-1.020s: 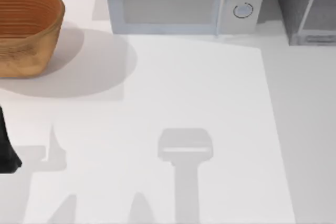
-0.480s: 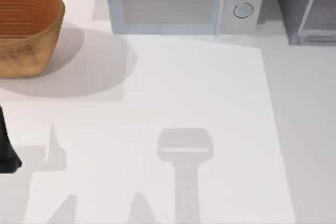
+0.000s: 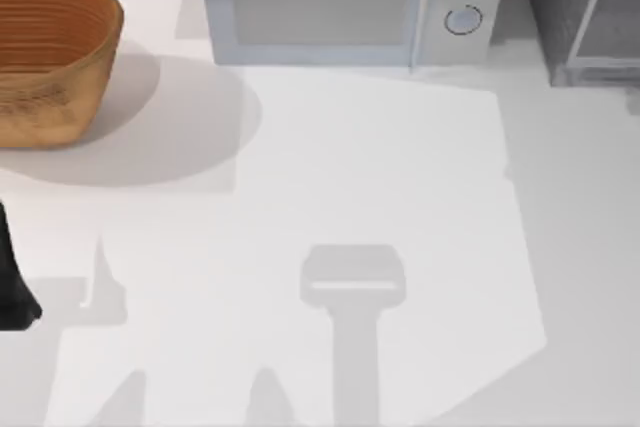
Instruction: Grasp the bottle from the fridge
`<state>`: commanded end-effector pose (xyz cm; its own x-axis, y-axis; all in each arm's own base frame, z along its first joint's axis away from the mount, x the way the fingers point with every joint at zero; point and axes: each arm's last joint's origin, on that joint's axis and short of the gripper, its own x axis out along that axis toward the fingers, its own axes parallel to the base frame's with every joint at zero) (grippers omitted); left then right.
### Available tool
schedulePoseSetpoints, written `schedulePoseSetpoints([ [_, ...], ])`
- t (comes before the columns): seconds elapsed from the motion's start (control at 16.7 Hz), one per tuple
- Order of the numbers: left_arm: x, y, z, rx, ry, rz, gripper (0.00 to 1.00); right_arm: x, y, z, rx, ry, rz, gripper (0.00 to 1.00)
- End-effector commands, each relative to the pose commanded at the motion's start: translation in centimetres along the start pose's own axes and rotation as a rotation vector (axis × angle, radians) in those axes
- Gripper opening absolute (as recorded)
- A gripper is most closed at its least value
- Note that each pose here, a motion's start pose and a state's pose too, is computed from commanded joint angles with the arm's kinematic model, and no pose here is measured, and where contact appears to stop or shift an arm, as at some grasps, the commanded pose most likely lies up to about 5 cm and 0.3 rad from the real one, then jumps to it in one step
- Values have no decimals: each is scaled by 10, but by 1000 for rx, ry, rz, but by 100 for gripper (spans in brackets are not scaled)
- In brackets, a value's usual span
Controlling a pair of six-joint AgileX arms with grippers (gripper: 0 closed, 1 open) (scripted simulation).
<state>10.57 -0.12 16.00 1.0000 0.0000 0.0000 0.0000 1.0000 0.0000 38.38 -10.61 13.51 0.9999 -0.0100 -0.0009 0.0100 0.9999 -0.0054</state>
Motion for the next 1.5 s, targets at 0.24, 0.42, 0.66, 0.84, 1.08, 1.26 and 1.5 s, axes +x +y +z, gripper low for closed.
schedulePoseSetpoints([
  [0.24, 0, 0, 0, 0, 0, 0, 100, 0, -1, 2, -1, -4, -3, 100],
  [0.42, 0, 0, 0, 0, 0, 0, 100, 10, 0, -1, 2, 6, 0, 100],
  [0.66, 0, 0, 0, 0, 0, 0, 100, 46, -1, 2, -2, -7, 0, 100],
  [0.84, 0, 0, 0, 0, 0, 0, 100, 61, 1, 0, 0, 1, 0, 100],
  [1.08, 0, 0, 0, 0, 0, 0, 100, 62, 1, 0, 0, 1, 0, 100],
  [1.26, 0, 0, 0, 0, 0, 0, 100, 62, 1, 0, 0, 1, 0, 77],
  [1.5, 0, 0, 0, 0, 0, 0, 100, 62, 1, 0, 0, 1, 0, 47],
])
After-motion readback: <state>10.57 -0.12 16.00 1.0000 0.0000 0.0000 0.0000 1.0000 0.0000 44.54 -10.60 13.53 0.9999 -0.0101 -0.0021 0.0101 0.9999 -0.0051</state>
